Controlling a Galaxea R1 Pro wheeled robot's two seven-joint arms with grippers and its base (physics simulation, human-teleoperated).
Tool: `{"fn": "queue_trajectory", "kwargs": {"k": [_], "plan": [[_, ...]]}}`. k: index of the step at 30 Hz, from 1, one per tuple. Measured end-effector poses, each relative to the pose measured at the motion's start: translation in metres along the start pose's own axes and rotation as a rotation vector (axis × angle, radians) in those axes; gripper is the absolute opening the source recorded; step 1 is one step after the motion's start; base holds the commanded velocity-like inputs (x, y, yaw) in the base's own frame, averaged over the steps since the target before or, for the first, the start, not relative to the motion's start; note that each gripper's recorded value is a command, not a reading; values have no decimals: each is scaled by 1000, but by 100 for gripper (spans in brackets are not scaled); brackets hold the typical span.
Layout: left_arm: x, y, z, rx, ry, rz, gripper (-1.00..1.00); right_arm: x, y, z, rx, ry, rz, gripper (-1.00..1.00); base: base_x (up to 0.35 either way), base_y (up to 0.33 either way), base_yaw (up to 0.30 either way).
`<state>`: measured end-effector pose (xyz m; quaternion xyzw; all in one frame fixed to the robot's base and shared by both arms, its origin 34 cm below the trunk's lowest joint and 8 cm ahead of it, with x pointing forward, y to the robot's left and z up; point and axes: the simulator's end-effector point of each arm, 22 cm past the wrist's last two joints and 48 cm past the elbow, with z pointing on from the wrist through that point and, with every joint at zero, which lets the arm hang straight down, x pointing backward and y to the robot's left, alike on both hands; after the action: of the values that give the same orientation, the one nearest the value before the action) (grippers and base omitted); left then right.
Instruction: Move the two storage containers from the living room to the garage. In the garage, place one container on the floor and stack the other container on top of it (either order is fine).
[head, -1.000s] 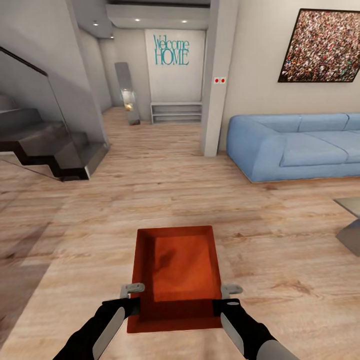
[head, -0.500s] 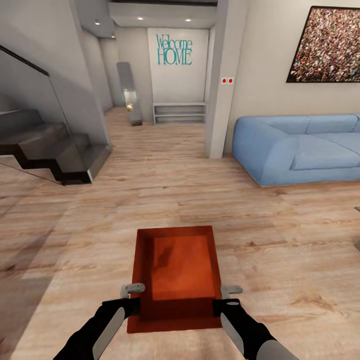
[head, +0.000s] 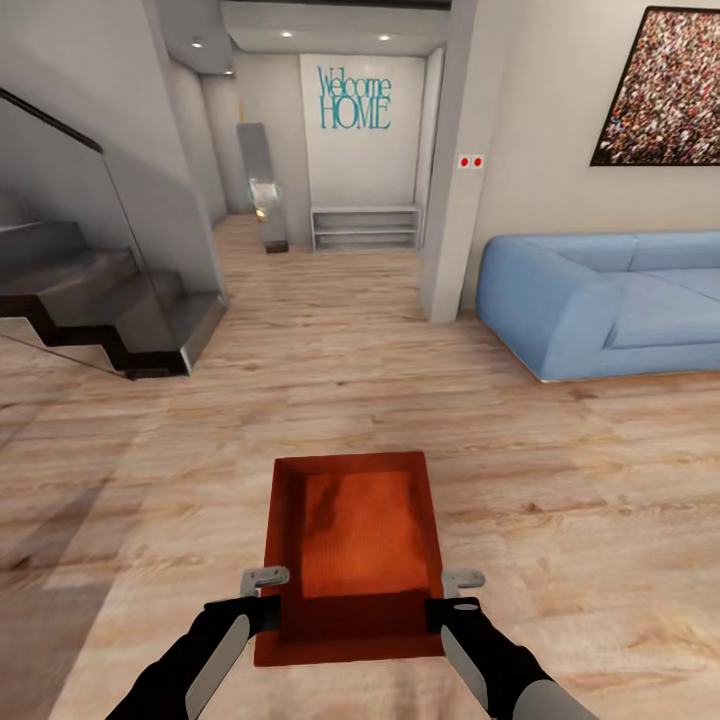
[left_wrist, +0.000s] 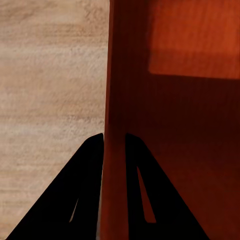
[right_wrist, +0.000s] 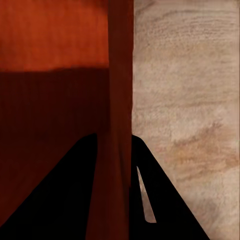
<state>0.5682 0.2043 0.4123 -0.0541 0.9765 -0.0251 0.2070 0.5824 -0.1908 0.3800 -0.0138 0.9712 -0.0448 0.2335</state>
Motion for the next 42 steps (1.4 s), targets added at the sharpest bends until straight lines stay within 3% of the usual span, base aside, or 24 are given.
{"fn": "queue_trajectory", "kwargs": {"k": [20, 42], "plan": [[1, 0, 0, 0, 2, -2, -100, 0, 0, 0, 0, 1, -1, -100, 260, 223, 0], [0, 0, 0, 0, 0, 1, -100, 0, 0, 0, -1, 0, 1, -100, 330, 106, 0]]}}
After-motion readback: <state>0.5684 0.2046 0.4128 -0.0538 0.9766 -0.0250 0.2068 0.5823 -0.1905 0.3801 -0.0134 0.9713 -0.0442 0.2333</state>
